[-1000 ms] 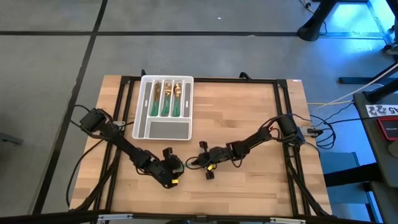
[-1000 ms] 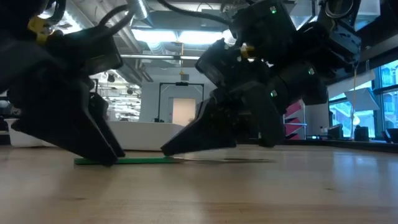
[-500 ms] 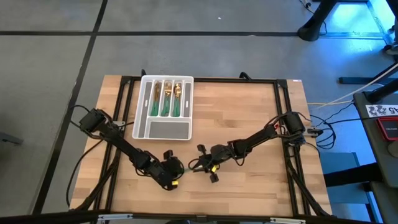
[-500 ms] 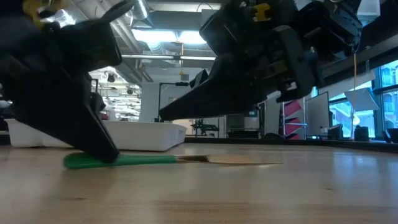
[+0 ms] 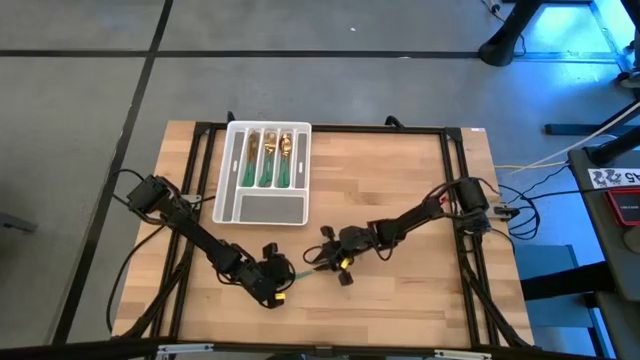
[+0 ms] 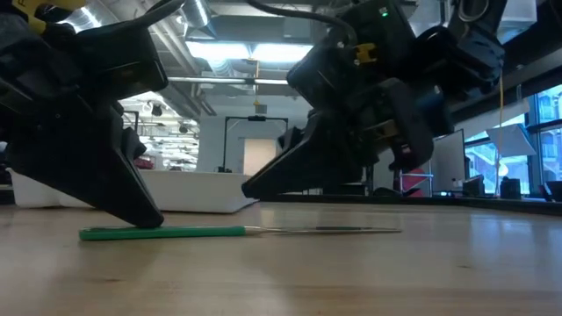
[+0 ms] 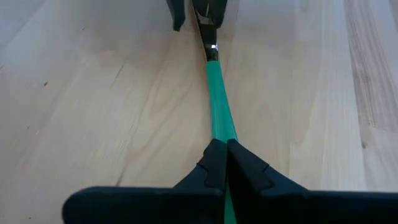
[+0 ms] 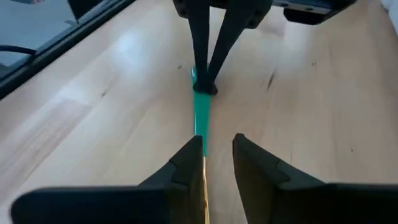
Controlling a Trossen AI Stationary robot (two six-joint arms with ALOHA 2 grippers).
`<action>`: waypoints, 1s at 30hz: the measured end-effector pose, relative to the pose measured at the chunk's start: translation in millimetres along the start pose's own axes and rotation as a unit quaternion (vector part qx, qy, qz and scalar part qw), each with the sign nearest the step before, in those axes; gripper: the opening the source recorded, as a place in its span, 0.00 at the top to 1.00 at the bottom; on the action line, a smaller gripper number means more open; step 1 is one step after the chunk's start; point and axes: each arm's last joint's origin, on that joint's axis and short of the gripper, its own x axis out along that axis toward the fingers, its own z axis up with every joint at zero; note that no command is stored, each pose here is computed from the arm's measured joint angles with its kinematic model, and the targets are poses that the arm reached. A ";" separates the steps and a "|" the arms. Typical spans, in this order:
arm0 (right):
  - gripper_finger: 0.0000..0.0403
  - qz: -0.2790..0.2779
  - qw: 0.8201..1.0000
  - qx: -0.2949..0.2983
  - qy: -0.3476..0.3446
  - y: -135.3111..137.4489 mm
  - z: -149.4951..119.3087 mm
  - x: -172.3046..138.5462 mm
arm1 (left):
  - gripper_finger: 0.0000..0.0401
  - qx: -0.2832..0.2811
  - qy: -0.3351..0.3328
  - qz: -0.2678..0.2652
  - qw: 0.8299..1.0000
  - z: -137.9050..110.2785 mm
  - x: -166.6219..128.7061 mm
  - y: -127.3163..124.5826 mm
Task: Sort silverware
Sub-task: Put the green knife into the white cutlery tray
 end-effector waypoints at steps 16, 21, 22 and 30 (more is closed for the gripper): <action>0.56 -0.035 0.998 -0.003 0.050 12.1 -31.1 16.8 | 1.00 -0.011 -0.011 0.006 1.000 0.4 0.4 0.5; 0.71 -0.029 0.997 0.003 0.066 11.2 -46.8 23.9 | 1.00 0.007 -0.076 0.014 0.997 9.9 -2.3 -2.6; 0.75 -0.029 0.997 0.006 0.065 11.0 -49.0 25.3 | 1.00 0.006 -0.091 0.016 0.996 13.2 -4.5 -3.1; 0.94 -0.030 0.998 0.010 0.060 10.6 -54.2 28.5 | 1.00 0.005 -0.172 0.013 0.985 40.6 -30.5 -6.9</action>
